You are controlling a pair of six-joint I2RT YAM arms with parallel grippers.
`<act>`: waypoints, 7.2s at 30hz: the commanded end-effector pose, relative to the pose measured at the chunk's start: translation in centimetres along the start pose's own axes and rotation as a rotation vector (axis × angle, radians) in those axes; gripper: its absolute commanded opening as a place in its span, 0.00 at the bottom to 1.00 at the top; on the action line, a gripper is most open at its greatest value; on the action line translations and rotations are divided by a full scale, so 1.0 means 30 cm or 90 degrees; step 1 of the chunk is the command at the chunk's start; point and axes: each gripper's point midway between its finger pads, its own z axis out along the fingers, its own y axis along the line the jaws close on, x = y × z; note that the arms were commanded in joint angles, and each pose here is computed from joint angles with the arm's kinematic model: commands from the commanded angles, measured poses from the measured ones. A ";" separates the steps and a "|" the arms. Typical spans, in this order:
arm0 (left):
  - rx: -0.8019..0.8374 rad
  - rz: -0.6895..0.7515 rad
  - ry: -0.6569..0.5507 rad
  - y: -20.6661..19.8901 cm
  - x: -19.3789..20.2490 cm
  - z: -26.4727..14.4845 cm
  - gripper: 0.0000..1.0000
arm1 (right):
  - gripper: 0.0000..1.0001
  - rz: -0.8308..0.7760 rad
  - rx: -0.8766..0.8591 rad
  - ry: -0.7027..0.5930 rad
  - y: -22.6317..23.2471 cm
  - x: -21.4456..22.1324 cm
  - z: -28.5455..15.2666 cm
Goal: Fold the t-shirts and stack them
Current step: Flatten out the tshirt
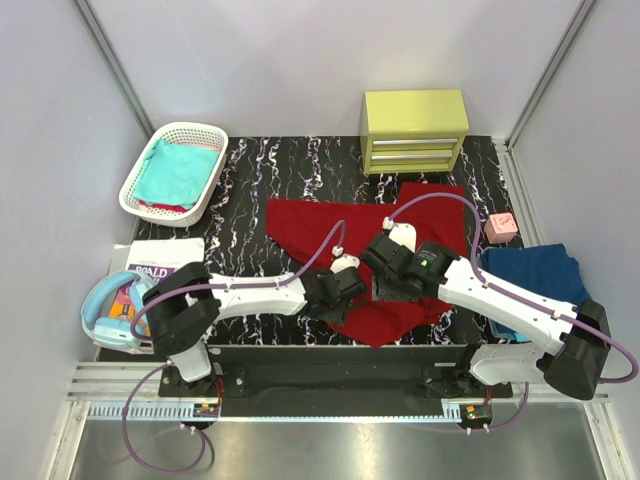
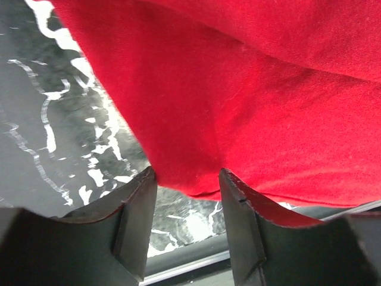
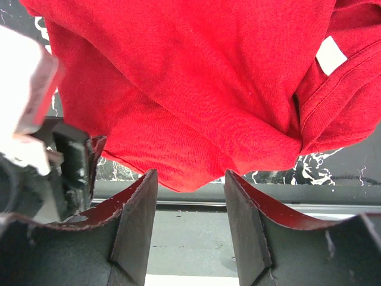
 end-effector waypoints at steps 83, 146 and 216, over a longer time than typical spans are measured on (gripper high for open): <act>-0.185 -0.167 -0.203 0.563 -0.713 -0.113 0.74 | 0.56 -0.098 0.124 0.054 -0.069 0.096 0.195; -0.170 -0.198 -0.209 0.622 -0.607 -0.188 0.74 | 0.00 0.356 0.540 -0.051 -0.794 -0.362 0.114; -0.163 -0.219 -0.194 0.626 -0.499 -0.176 0.80 | 0.48 -0.065 0.204 0.106 -0.044 -0.011 0.514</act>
